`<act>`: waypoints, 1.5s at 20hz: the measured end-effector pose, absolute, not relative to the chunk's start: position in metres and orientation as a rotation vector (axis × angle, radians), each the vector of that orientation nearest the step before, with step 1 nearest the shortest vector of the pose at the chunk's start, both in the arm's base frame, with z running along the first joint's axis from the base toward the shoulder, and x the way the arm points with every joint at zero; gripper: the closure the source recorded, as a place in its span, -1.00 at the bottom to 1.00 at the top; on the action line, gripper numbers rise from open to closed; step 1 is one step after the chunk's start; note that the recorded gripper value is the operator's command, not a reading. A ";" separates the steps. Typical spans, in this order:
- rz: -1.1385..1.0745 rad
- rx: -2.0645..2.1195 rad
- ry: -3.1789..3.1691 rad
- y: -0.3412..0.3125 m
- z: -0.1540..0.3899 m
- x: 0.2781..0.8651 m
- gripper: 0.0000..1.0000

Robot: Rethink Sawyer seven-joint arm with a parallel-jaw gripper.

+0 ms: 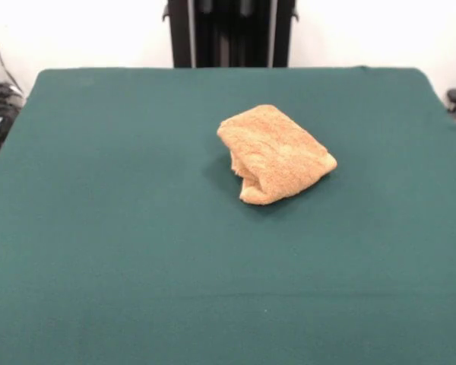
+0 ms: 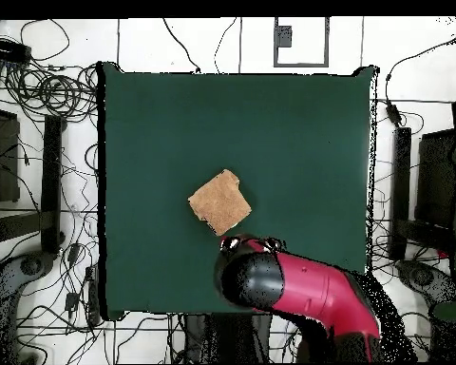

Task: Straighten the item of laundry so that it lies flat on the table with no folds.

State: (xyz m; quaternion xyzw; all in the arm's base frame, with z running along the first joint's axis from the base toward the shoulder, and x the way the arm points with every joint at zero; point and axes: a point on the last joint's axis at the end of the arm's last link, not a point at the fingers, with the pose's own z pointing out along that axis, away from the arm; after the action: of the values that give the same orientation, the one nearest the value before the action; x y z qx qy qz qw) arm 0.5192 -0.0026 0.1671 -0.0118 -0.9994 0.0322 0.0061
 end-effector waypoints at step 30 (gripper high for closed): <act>0.226 0.344 -3.117 0.013 0.032 0.604 -1.00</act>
State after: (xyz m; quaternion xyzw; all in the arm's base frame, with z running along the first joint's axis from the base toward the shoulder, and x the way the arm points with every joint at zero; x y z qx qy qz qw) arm 0.6038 0.0131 0.0325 0.1093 -0.9914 0.0720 -0.0013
